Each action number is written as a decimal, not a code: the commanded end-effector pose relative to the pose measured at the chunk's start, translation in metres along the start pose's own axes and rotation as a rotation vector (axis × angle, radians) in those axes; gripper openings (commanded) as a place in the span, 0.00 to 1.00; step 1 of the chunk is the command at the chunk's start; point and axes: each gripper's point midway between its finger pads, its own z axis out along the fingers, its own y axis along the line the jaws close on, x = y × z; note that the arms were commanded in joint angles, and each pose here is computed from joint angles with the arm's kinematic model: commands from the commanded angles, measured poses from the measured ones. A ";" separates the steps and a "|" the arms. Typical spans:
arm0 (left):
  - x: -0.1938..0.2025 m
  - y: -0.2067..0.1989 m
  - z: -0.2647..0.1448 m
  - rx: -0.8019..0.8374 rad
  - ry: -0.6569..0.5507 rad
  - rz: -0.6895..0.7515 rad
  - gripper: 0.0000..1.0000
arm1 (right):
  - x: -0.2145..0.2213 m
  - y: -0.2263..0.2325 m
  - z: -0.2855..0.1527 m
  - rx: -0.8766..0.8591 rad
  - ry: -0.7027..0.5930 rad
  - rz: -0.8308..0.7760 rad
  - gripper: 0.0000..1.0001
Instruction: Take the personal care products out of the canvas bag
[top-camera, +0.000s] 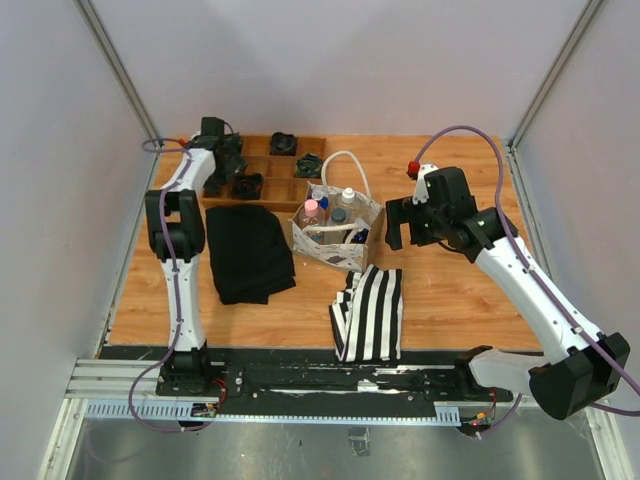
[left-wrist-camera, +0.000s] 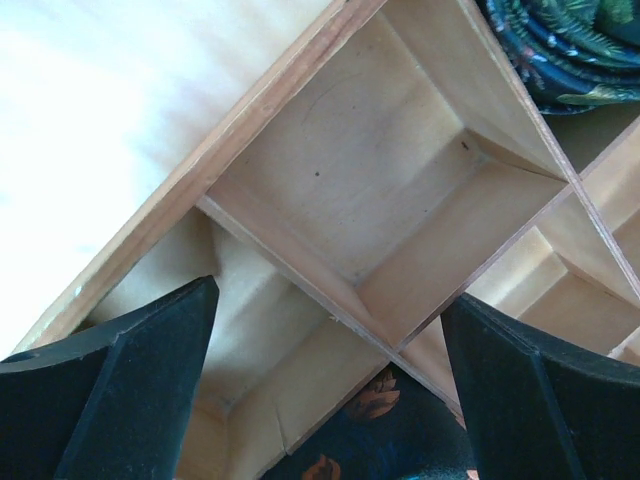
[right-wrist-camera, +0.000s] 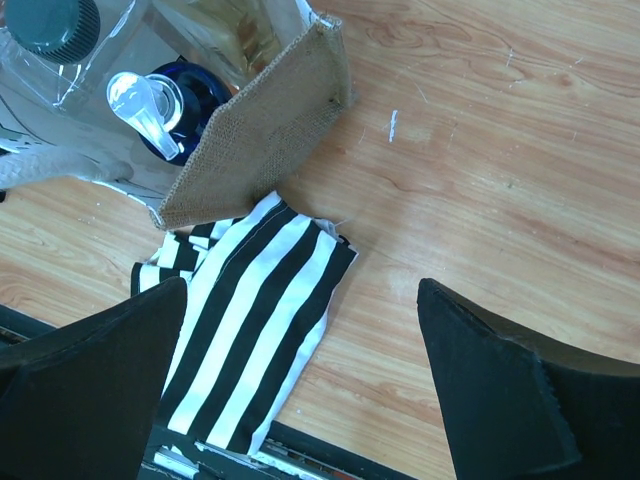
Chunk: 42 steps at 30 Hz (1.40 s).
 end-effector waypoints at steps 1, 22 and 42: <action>-0.048 0.115 -0.019 -0.301 -0.083 -0.192 1.00 | 0.002 0.007 -0.005 -0.029 -0.016 0.011 0.99; -0.078 0.128 -0.082 -0.191 -0.236 -0.289 1.00 | 0.013 0.012 -0.011 -0.071 -0.007 0.008 0.98; 0.094 0.045 -0.211 0.266 -0.001 -0.001 1.00 | 0.006 0.066 -0.066 -0.052 -0.090 -0.199 0.99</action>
